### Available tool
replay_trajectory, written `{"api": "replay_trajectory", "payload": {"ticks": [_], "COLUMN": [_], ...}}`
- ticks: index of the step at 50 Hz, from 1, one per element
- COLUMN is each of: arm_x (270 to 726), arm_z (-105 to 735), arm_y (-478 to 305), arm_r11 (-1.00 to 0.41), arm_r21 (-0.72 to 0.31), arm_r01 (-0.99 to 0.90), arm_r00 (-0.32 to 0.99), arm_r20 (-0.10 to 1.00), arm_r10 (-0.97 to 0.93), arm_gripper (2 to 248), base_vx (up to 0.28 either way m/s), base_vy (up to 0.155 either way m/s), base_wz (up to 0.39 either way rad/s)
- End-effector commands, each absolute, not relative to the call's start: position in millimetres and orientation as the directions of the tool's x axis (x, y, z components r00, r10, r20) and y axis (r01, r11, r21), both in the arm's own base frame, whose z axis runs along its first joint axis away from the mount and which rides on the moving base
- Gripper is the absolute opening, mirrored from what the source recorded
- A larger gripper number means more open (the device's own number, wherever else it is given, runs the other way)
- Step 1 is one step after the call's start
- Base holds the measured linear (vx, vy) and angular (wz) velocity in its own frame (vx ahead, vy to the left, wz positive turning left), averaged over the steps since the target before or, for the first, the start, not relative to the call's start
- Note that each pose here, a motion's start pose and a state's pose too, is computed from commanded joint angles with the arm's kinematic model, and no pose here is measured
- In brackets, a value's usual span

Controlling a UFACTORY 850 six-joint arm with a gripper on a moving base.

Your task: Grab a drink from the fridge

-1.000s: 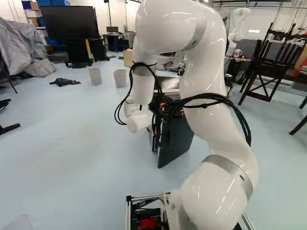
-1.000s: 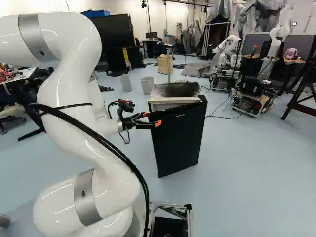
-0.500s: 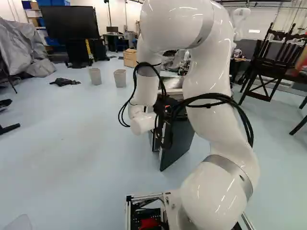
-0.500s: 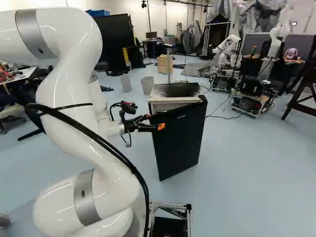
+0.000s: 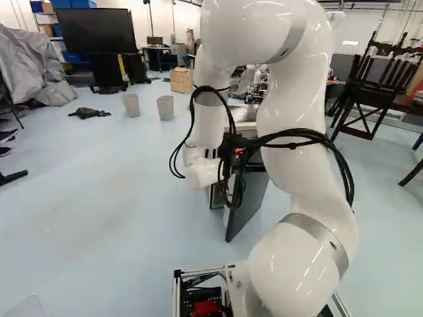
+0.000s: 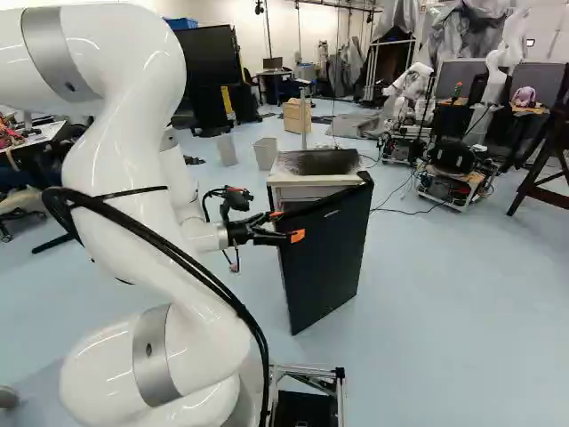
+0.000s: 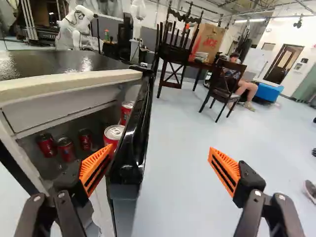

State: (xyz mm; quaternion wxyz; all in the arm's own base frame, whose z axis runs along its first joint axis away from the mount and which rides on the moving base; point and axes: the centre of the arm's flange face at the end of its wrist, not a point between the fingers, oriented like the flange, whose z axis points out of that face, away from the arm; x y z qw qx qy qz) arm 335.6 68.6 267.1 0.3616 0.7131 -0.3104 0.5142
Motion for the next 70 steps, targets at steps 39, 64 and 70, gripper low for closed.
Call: {"api": "replay_trajectory", "payload": {"ticks": [39, 64, 70], "arm_x": [299.3, 282.5, 279.3], "arm_z": [266.9, 266.7, 266.9], "arm_y": [20.6, -12.8, -21.1], "arm_r11": [-0.414, -0.292, -0.257], "arm_r21": [0.249, 0.27, 0.273], "arm_r01": [-0.876, -0.918, -0.927], "arm_r00": [0.313, 0.317, 0.314], "arm_r20": [0.945, 0.94, 0.94], "arm_r10": [-0.093, -0.126, -0.134], "arm_gripper": [247, 247, 247], "base_vx": [0.0, 0.0, 0.0], "base_vy": [0.0, 0.0, 0.0], "base_wz": [0.0, 0.0, 0.0]}}
